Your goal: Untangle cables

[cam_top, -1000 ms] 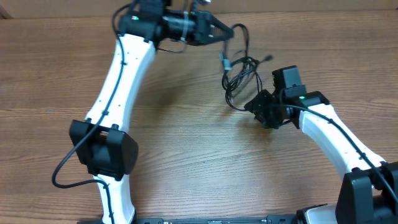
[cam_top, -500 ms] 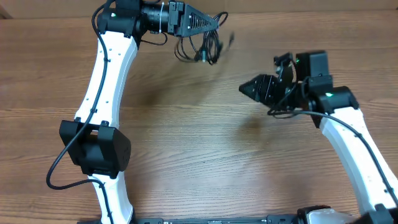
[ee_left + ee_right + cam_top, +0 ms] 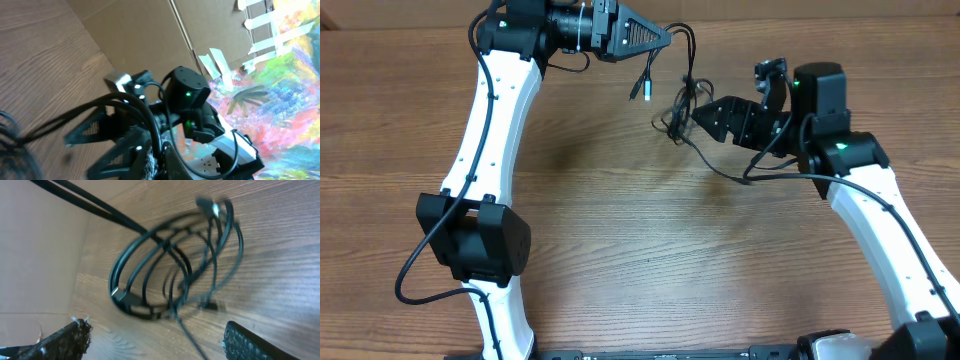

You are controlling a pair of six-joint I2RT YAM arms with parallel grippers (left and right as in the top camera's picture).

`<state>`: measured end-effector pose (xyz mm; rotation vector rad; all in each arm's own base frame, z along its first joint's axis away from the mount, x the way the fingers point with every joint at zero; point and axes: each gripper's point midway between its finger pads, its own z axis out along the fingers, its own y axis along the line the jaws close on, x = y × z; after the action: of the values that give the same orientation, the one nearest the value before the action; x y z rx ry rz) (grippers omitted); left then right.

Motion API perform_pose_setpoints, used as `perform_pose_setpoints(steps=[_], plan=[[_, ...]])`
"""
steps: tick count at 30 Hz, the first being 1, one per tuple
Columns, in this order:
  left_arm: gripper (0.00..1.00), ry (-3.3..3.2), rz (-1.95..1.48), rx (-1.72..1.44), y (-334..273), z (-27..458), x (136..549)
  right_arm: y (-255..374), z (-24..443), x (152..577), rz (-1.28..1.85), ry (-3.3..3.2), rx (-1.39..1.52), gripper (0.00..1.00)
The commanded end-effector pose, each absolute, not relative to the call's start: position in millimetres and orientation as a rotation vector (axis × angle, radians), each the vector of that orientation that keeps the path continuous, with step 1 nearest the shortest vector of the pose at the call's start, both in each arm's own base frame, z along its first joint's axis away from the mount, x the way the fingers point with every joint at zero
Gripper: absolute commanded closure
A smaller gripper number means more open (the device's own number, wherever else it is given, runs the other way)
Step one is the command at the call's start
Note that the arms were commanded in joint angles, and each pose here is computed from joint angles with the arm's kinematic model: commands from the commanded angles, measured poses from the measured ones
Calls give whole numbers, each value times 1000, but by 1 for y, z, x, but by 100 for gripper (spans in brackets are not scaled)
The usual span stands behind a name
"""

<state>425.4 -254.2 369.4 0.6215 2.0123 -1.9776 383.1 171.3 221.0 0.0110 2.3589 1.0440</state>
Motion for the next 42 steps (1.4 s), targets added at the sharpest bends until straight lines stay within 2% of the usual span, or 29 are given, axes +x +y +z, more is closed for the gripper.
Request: perform_pose_setpoints(steps=[1, 6, 9, 14, 22, 30, 32, 34, 38, 42], plan=[[96, 2026, -1995, 633, -265, 373, 419, 183, 223, 389, 1035, 2330, -76, 18], [96, 2074, -1978, 577, -271, 369, 423, 198, 233, 391, 1060, 2281, -117, 23], [96, 2151, -1966, 453, -271, 364, 431, 194, 231, 401, 1041, 2289, 31, 27], [96, 2191, -1989, 382, -273, 364, 433, 203, 217, 410, 983, 2304, 82, 29], [96, 2197, -2004, 373, -277, 367, 432, 197, 185, 420, 895, 2375, 235, 46], [96, 2196, -1945, 314, -265, 363, 445, 160, 163, 414, 801, 2474, 366, 46], [96, 2198, -1948, 317, -267, 363, 444, 162, 163, 414, 803, 2472, 351, 40], [96, 2207, -1957, 307, -269, 363, 443, 167, 161, 413, 800, 2477, 318, 40], [96, 2219, -1980, 305, -273, 364, 439, 183, 148, 414, 807, 2501, 286, 41], [96, 2227, -1989, 297, -275, 364, 438, 198, 139, 420, 825, 2492, 248, 49]])
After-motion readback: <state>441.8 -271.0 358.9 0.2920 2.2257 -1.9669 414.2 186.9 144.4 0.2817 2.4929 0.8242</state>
